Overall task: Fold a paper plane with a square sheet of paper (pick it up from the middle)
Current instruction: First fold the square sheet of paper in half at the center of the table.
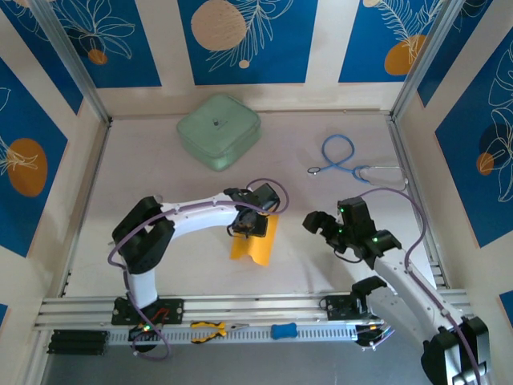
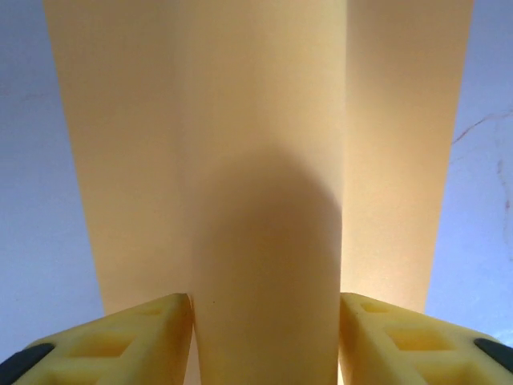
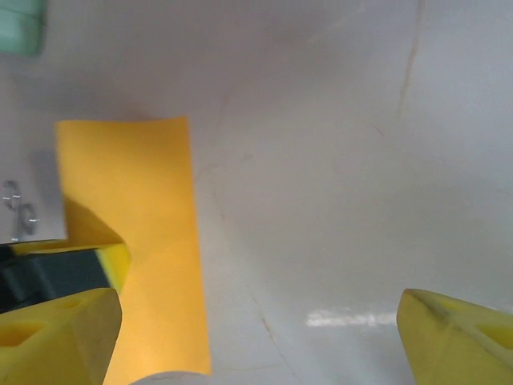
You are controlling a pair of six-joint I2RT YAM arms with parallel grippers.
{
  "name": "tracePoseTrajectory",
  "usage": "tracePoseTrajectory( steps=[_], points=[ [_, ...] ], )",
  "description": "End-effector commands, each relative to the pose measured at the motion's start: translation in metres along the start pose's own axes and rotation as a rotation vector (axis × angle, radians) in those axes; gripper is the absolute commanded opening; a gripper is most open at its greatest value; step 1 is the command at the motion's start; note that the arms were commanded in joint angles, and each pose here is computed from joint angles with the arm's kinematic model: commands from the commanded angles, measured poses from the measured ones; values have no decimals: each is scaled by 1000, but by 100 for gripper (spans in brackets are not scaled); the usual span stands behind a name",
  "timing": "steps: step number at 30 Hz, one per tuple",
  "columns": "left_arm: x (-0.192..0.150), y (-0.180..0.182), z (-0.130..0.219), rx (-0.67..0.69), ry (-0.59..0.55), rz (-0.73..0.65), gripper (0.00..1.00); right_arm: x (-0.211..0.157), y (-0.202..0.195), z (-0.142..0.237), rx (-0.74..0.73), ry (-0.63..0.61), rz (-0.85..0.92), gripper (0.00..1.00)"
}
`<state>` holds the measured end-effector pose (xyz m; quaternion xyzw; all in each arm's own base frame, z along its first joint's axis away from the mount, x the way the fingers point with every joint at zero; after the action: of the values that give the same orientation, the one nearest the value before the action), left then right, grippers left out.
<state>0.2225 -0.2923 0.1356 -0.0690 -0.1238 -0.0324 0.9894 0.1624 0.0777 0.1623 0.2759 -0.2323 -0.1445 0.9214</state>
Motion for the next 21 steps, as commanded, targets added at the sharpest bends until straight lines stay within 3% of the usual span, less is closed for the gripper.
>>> tracePoseTrajectory(
  steps=[1, 6, 12, 17, 21],
  points=[
    [-1, 3, 13, -24, -30, -20, 50, -4, 2, 2, 115, 12, 51, 89],
    [7, 3, 31, -154, -47, 14, 46, -4, 4, 3, 186, 25, 70, 89],
    [16, 4, 45, -447, -25, 103, 45, 0, 10, 5, 238, 51, 57, 89],
    [25, 10, 39, -744, 25, 239, 45, 3, 17, 6, 289, 57, 52, 87],
    [24, 19, 21, -833, 51, 317, 43, 4, 23, 6, 333, 59, 59, 87]
  ],
)
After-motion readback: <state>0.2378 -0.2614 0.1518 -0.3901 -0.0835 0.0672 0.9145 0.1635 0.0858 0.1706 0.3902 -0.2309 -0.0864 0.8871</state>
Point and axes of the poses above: each hand's point on the last joint's axis, 136 mm out from that joint toward the fingers, its own z axis back along the fingers, its own y axis along the line the jaws close on, x = y × z, the point moved 9 cm from there along z, back along the fingers, and after that the axes turned 8 degrees about z, right-handed, at the moved point
